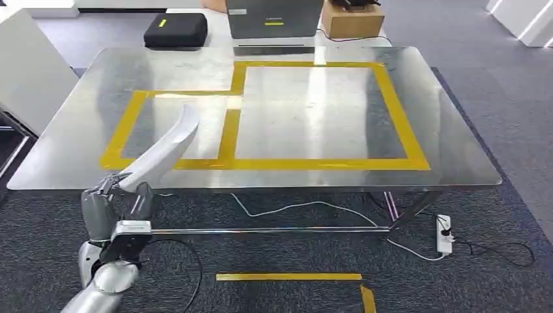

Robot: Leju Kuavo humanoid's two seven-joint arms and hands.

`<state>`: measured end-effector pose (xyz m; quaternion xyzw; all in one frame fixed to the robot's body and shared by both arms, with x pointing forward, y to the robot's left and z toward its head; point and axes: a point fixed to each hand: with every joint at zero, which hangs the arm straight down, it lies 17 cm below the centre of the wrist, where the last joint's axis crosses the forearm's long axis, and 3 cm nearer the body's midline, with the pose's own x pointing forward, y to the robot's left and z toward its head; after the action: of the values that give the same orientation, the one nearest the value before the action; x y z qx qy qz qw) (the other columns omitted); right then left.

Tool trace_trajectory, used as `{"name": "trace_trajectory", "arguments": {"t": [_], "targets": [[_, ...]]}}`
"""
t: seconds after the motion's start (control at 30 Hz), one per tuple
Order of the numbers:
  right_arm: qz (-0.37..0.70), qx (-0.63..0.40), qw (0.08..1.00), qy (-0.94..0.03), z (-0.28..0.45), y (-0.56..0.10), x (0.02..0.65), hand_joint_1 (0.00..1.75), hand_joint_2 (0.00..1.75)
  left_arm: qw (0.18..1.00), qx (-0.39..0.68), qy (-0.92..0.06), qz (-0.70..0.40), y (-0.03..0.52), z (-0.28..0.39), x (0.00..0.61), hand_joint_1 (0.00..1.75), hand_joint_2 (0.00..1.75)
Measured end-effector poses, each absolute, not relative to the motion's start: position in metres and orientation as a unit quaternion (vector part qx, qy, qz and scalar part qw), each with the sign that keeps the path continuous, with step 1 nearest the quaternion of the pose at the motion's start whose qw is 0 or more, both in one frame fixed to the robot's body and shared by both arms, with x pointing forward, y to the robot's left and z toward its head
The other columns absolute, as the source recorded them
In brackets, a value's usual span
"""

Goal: Take the parts from the cabinet and place them on the table.

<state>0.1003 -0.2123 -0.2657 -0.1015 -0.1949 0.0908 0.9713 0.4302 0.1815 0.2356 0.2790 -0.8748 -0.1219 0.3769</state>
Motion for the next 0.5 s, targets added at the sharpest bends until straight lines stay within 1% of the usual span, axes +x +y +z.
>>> {"name": "trace_trajectory", "arguments": {"t": [0.17, 0.5], "targets": [[0.101, -0.094, 0.971, -0.194, -0.266, -0.209, 0.100, 0.00, 0.00, 0.378, 0.305, -0.862, -0.144, 0.188, 0.234, 0.460, 1.75, 1.75], [0.112, -0.084, 0.971, -0.192, -0.267, -0.205, 0.099, 0.00, 0.00, 0.391, 0.322, -0.846, -0.164, 0.191, 0.227, 0.493, 1.75, 1.75]]}}
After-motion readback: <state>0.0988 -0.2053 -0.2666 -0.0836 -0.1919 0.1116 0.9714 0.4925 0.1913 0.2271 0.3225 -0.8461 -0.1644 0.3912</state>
